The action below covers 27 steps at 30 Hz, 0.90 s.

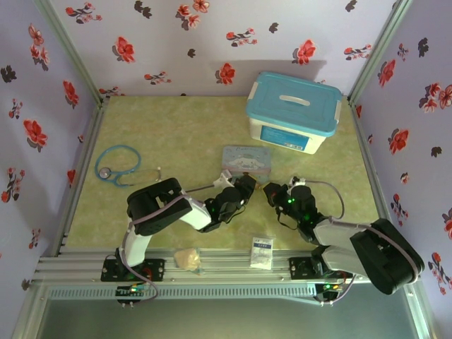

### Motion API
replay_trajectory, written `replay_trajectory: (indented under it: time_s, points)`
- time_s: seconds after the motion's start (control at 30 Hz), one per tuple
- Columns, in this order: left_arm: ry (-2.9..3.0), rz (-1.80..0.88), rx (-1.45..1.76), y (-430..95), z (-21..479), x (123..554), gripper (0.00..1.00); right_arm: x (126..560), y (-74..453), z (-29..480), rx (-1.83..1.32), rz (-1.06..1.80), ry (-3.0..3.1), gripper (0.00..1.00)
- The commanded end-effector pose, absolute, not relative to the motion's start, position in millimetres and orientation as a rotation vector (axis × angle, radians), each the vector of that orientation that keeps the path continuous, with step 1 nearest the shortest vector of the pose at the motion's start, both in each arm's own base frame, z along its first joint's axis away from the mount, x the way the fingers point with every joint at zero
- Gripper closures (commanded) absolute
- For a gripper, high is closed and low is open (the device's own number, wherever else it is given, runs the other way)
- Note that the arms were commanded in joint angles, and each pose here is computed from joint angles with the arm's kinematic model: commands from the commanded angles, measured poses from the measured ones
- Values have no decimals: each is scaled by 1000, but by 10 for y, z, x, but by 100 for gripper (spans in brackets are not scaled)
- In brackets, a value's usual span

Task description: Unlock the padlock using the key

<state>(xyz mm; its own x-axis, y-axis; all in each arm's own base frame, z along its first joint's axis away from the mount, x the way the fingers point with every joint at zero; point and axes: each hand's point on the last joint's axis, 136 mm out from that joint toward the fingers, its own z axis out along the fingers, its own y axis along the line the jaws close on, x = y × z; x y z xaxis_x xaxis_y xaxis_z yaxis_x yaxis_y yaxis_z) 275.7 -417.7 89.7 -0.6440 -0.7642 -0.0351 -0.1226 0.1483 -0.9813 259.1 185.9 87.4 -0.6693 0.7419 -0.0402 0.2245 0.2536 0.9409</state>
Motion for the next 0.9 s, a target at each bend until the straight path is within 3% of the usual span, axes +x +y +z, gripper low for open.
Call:
replay_trajectory:
  time_s: [0.0,0.37,0.63,0.87]
  points:
    - [1857,-1708,-794,-4417,1161,2590,100,2694,2023,1205,763,1490,1994,100]
    - [1864,-1741,-786,-4552,1165,2568,100,2614,2268,1115,669,1337,2053,100]
    - [1882,-1794,-795,-4629,1131,2502,100,2816,2518,1130,888,1742,1927,100]
    - [1884,-1805,-804,-4640,1119,2497,100,2852,2659,924,844,1696,1966,100]
